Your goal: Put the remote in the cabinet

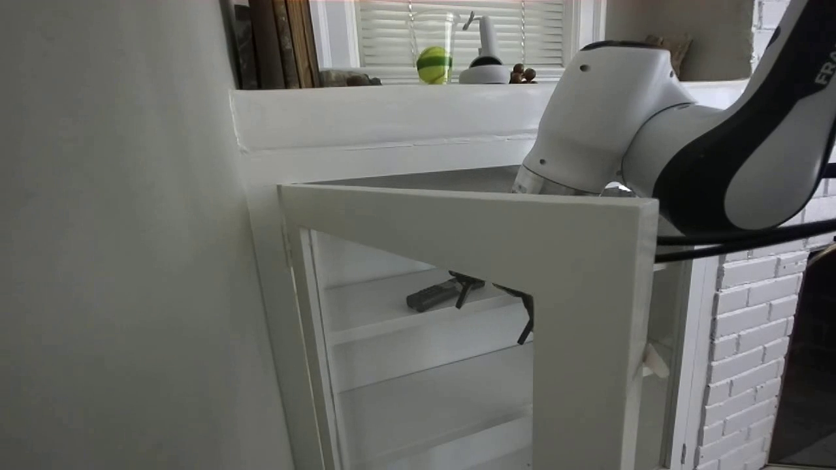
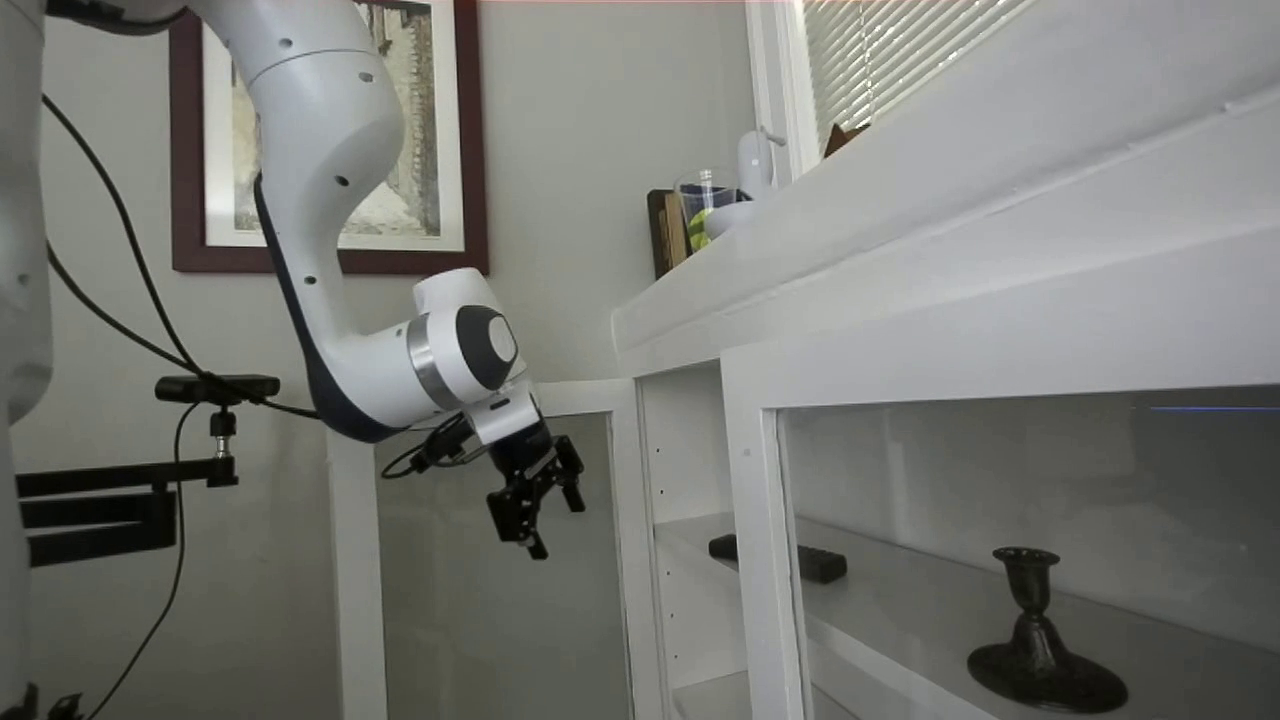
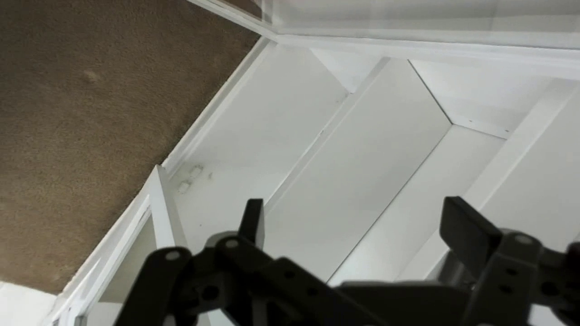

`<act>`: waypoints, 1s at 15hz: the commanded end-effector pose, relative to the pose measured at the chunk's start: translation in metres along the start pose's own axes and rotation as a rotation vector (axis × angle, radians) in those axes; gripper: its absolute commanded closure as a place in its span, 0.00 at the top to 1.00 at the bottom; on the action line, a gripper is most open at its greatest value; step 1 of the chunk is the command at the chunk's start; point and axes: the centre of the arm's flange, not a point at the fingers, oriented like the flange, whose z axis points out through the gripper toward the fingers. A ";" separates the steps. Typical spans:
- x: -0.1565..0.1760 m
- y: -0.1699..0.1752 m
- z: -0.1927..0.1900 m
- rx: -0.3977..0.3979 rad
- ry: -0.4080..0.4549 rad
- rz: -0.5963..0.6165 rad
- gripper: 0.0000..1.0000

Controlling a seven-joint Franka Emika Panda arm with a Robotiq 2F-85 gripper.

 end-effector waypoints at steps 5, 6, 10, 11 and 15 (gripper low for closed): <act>0.041 -0.019 -0.101 -0.017 0.043 -0.020 1.00; 0.042 -0.022 -0.109 -0.010 0.042 -0.039 1.00; 0.051 -0.034 -0.159 0.003 0.010 -0.090 1.00; 0.056 -0.035 -0.177 -0.011 0.011 -0.097 1.00; 0.050 -0.036 -0.162 0.003 0.016 -0.100 1.00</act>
